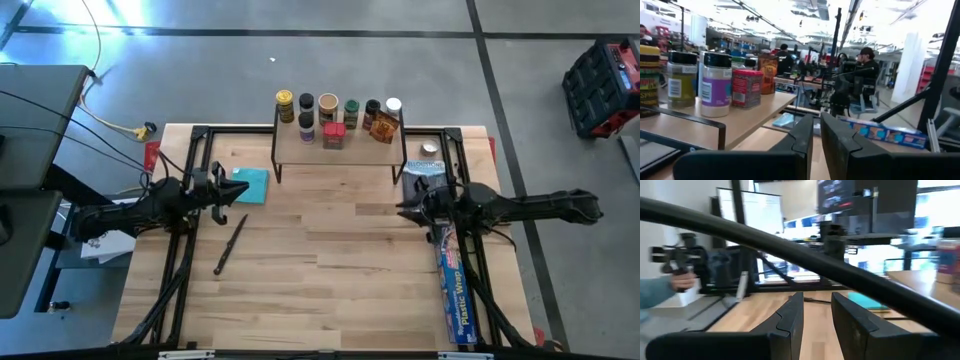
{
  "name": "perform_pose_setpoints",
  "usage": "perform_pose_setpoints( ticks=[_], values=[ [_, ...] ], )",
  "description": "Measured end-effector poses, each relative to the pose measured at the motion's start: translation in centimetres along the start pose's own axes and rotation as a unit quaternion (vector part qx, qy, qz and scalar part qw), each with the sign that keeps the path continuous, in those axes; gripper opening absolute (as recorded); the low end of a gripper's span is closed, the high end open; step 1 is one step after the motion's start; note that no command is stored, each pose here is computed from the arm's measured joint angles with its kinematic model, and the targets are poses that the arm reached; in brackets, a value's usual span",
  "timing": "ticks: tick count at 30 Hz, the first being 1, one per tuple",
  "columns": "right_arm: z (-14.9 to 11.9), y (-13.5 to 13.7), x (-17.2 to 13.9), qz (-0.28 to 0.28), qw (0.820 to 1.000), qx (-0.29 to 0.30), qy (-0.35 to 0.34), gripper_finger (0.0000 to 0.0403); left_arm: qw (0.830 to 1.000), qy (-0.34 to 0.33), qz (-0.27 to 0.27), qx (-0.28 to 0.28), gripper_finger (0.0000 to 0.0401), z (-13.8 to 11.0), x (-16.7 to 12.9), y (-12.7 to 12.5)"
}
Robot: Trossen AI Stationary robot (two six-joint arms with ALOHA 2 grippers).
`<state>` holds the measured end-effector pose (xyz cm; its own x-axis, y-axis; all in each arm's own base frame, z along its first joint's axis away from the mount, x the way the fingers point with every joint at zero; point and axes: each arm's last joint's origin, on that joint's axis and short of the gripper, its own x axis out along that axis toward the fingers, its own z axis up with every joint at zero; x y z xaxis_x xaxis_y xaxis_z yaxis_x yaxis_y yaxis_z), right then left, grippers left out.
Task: Shelf spices
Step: Return to Home Position
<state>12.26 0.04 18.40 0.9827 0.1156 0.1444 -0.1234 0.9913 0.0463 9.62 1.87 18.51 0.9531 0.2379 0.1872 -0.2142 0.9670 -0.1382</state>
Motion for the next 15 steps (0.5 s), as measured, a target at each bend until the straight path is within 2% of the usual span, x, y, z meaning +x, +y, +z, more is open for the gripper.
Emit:
perform_pose_setpoints(
  ticks=[5, 15],
  values=[
    [0.3, 0.3, -0.2, 0.005, 1.0, -0.025, -0.016, 0.0094, 1.0, 0.023, 0.003, -0.009, 0.0031, -0.5, 0.0, 0.1],
    [0.7, 0.4, -1.7, -0.012, 0.999, -0.022, -0.025, 0.0094, 0.999, 0.046, 0.008, -0.017, 0.003, -0.9, 0.0, 0.1]
  ],
)
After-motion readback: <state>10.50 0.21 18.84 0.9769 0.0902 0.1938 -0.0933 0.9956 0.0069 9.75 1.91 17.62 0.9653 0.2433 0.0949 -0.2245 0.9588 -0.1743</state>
